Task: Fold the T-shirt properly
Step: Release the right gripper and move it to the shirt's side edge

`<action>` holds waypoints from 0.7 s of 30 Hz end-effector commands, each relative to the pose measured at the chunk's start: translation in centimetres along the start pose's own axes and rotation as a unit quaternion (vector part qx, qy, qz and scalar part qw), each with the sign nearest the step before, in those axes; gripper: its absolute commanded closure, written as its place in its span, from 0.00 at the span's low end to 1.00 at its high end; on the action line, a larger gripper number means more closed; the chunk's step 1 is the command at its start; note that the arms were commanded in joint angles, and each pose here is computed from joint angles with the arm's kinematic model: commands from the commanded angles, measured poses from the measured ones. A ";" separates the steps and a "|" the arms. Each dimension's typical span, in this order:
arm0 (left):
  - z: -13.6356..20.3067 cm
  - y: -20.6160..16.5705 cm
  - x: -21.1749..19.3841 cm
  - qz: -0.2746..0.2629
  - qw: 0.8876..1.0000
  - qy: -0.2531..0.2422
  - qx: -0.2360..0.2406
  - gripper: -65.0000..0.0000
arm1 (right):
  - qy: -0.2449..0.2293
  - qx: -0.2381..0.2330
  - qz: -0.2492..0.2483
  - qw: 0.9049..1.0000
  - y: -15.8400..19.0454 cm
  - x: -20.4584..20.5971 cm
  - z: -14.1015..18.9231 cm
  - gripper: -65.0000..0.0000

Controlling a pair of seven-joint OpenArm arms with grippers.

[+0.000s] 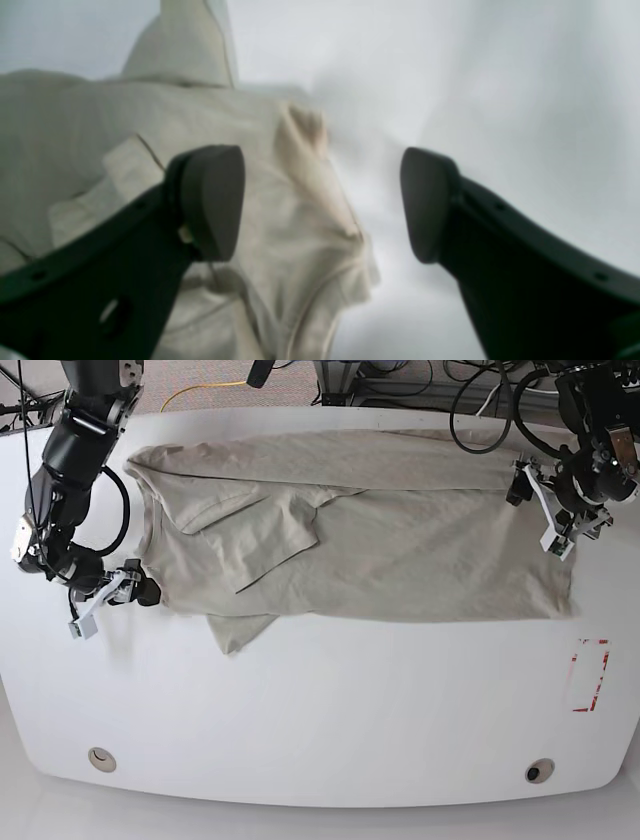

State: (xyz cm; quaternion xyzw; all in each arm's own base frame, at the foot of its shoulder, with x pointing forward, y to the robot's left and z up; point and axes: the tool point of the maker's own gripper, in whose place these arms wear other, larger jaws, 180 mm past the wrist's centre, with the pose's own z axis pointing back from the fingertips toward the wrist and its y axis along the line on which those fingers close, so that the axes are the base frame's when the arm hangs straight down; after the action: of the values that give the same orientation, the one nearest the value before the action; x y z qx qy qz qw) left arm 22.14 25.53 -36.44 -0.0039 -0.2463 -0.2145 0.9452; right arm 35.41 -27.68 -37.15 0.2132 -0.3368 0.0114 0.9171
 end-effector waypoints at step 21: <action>6.4 11.1 5.6 0.076 0.977 -0.116 0.161 0.23 | -0.006 0.066 -0.030 0.997 3.8 -0.3 -5.7 0.46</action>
State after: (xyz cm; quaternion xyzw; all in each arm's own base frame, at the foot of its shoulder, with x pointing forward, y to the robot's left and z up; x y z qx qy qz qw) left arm 26.97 33.33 -28.36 0.0952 -0.3656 -0.1033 0.9201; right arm 37.27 -22.20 -40.63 0.2824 -0.3250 -0.0060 0.9025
